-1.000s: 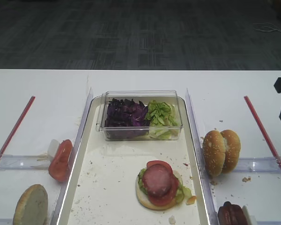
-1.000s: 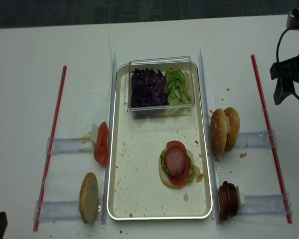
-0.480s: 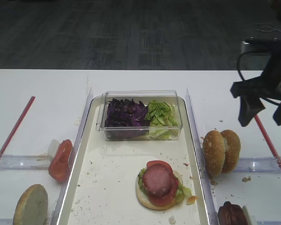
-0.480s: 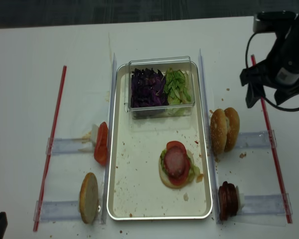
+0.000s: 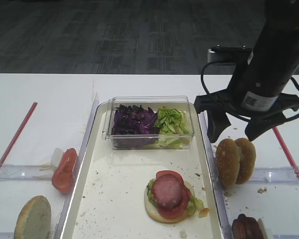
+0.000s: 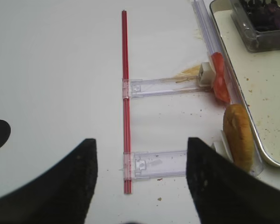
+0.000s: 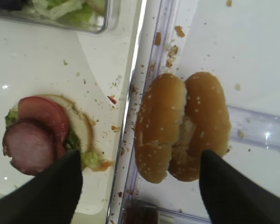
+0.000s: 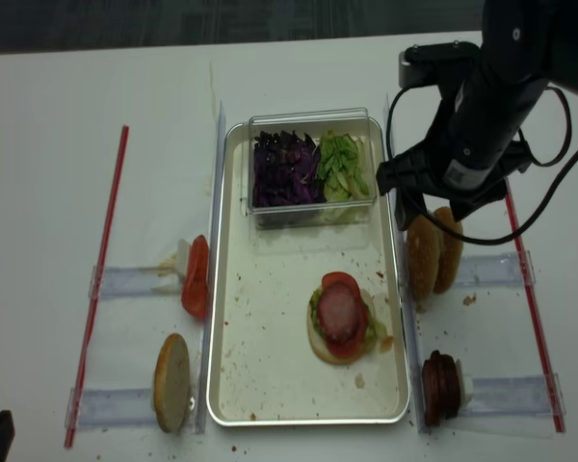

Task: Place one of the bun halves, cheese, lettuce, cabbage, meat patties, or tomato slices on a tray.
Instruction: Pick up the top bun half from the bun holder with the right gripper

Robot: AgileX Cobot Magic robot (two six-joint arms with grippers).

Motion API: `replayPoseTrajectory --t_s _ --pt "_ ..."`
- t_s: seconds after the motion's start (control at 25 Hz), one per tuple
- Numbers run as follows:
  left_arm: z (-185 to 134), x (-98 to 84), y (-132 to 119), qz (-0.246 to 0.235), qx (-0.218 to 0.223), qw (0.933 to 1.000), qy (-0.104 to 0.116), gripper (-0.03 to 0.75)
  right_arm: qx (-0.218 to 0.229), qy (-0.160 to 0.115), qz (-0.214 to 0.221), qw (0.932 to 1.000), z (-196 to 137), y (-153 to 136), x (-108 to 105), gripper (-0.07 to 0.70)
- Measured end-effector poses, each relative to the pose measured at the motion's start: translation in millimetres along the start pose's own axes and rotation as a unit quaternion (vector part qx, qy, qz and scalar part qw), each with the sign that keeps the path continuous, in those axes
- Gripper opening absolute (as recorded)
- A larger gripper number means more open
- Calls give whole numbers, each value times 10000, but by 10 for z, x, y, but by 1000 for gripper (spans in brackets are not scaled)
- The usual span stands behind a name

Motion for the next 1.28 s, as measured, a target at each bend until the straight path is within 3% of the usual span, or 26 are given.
replayPoseTrajectory --t_s 0.52,0.76,1.28 --pt "0 0 0 0 0 10000 0 420 468 -439 219 9977 -1 -239 63 543" --pt "0 0 0 0 0 10000 0 420 479 -453 177 9977 4 -257 53 488" --pt "0 0 0 0 0 10000 0 420 747 -521 120 9958 22 -452 40 486"
Point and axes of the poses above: a point on each arm's last joint axis where the gripper is mounted, y pointing back along that axis away from the gripper, x along the wrist's bending axis when the last joint is at zero, z = x × y, the point moved 3 cm from there along -y, pointing out along that axis toward the gripper, and after that the axes turned 4 degrees about -y, right-handed, at the moved point
